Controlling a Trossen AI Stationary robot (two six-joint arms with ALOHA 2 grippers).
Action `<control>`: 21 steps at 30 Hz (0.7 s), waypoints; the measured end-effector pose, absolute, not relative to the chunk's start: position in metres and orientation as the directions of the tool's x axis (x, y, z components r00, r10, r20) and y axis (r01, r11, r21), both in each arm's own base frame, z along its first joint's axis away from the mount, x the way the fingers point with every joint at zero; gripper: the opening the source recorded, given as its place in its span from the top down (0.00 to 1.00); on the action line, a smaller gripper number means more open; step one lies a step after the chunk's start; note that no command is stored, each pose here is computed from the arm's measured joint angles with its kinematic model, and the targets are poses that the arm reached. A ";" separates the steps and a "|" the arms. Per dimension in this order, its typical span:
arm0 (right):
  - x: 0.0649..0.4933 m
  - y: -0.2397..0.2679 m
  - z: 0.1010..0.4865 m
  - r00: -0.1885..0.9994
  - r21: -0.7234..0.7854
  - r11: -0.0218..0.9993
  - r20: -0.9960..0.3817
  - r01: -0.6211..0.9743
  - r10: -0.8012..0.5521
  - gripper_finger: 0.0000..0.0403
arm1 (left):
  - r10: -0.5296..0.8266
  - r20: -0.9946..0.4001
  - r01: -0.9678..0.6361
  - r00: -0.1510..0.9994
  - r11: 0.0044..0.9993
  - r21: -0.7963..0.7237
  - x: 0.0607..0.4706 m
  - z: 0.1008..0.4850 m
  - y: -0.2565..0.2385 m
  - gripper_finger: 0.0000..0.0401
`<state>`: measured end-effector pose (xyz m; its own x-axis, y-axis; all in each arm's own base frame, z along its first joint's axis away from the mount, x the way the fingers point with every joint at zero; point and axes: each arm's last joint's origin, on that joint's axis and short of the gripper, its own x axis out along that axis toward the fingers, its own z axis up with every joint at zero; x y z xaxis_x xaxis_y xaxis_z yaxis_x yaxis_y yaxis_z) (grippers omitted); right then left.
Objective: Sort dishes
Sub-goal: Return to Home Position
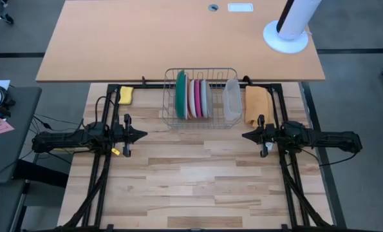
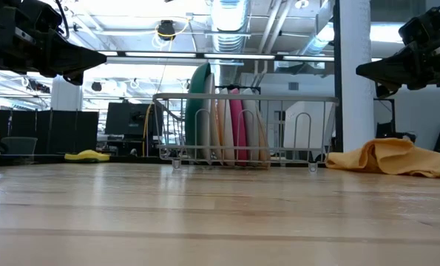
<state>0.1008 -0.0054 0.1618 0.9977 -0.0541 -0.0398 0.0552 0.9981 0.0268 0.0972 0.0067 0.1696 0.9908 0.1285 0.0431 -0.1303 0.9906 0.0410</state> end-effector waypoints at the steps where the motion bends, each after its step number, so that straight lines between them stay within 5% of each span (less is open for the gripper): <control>1: 0.101 -0.005 0.162 0.998 0.027 0.998 -0.039 0.055 -0.054 1.00 | 0.129 0.043 -0.130 0.991 0.991 0.043 0.097 0.170 0.007 1.00; 21: 0.101 -0.005 0.162 0.998 0.027 0.998 -0.039 0.055 -0.054 1.00 | 0.129 0.043 -0.130 0.991 0.991 0.037 0.097 0.170 0.007 1.00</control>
<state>0.1008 -0.0054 0.1619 0.9978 -0.0541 -0.0395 0.0552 0.9981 0.0268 0.0973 0.0067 0.1696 0.9908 0.1285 0.0428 -0.1301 0.9908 0.0367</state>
